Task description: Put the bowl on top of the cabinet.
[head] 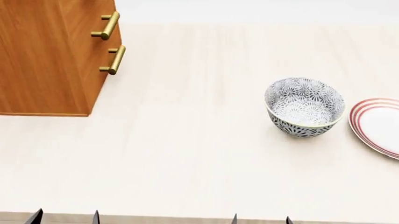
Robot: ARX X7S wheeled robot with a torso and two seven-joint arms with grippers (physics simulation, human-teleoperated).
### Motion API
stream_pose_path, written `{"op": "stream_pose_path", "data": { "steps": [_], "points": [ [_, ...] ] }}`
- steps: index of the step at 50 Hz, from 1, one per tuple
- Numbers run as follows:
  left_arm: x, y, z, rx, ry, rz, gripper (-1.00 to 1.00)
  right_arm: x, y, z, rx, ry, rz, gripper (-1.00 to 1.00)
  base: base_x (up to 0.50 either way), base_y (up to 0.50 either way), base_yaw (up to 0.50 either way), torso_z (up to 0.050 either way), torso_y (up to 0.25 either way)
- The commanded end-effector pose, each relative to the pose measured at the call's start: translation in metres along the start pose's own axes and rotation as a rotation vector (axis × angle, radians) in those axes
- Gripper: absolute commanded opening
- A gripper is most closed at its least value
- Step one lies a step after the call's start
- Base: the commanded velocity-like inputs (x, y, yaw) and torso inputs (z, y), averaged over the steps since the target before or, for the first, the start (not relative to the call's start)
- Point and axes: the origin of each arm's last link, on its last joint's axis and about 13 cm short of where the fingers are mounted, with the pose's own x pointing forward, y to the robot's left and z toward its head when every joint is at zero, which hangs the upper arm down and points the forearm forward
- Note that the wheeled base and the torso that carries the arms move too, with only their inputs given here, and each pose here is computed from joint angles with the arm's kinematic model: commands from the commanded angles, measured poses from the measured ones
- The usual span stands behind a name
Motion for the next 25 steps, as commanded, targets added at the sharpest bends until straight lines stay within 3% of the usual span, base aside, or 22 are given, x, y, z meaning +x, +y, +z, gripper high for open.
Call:
{"op": "stream_pose_path", "data": {
  "steps": [1, 25],
  "points": [
    [-0.0006, -0.0012, 0.0003, 0.005, 0.001, -0.011, 1.00, -0.0004, 0.0000, -0.0002, 0.001, 0.003, 0.000, 1.00, 0.00, 0.00, 0.00, 0.000, 0.000],
    [-0.0006, -0.0017, 0.0006, 0.003, -0.004, -0.007, 1.00, -0.0011, 0.0009, -0.0010, -0.013, 0.002, 0.001, 1.00, 0.00, 0.00, 0.00, 0.000, 0.000]
  ]
}}
